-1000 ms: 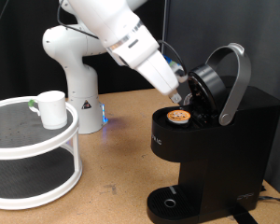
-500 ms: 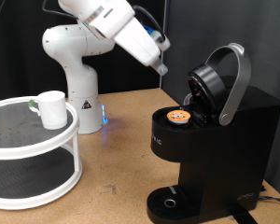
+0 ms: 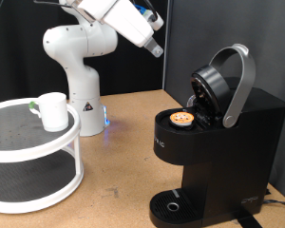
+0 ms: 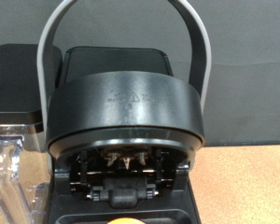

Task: Make a cup of coffee with the keurig machine

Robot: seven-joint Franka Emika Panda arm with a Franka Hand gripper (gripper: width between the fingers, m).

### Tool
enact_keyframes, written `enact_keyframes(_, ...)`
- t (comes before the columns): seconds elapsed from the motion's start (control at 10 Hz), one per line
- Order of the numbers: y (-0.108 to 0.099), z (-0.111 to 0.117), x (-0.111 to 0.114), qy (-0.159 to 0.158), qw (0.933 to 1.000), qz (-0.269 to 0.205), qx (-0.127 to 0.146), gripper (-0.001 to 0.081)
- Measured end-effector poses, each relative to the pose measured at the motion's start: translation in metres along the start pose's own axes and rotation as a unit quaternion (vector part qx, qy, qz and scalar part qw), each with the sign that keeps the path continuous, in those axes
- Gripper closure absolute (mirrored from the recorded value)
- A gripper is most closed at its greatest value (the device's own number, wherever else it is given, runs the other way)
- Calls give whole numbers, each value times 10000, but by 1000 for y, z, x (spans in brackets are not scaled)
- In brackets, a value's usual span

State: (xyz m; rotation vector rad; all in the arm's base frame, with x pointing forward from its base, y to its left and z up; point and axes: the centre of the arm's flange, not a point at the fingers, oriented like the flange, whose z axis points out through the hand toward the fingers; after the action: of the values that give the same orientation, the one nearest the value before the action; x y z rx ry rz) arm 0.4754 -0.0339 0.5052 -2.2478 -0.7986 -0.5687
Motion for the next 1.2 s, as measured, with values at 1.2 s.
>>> enact_keyframes(1.2, -52, 38, 96, 547, 9944, -179, 886, 3)
